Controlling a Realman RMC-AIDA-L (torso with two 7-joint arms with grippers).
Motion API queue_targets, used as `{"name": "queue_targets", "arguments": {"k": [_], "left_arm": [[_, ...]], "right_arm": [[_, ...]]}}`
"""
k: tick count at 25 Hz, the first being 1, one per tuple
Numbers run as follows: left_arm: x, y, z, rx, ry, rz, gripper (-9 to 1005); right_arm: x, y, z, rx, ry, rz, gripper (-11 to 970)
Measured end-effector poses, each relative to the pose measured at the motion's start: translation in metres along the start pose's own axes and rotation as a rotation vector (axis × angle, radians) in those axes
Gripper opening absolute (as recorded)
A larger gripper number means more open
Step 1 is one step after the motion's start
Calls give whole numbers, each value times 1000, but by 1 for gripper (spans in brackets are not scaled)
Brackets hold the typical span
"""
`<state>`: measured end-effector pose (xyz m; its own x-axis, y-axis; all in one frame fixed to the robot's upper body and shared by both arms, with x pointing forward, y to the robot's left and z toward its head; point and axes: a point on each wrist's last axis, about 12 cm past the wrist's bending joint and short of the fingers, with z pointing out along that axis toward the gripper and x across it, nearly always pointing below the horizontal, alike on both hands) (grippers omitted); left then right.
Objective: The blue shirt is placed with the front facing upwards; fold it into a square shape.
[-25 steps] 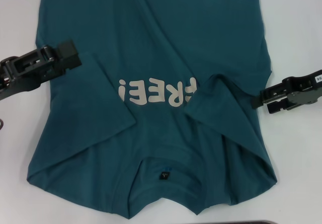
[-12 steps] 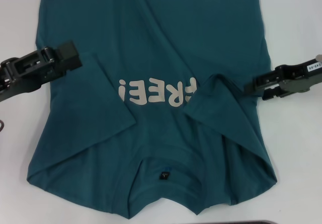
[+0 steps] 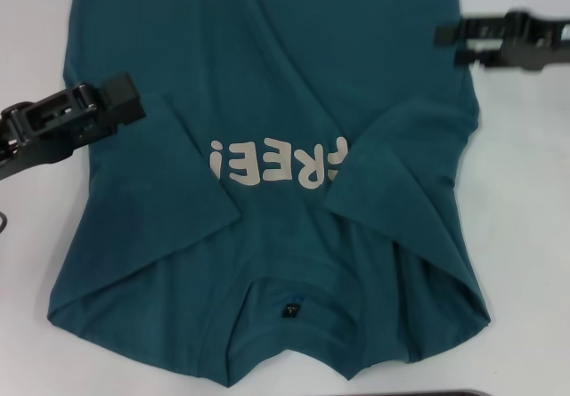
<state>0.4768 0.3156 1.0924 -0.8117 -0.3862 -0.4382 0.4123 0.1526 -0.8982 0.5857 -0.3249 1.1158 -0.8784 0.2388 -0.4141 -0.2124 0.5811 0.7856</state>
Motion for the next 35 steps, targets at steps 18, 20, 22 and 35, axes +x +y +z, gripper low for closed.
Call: {"name": "queue_targets", "arguments": {"k": [18,20,22,35], "left_arm": [[5,-4,-9,24,102,45,768],[4,-5,-17,12,105,-8,768],[7,-6,-32,-8,81,-60,768],[28,0,-55,-38,136,-305,763]], "right_arm": [[17,2,-28,-152,-14,-132,745],[22,3,-34,-167,38,-115,744],[27,4,-40,-176,85,-96,743],[40,0,-44,-174,135,-95,736]]}}
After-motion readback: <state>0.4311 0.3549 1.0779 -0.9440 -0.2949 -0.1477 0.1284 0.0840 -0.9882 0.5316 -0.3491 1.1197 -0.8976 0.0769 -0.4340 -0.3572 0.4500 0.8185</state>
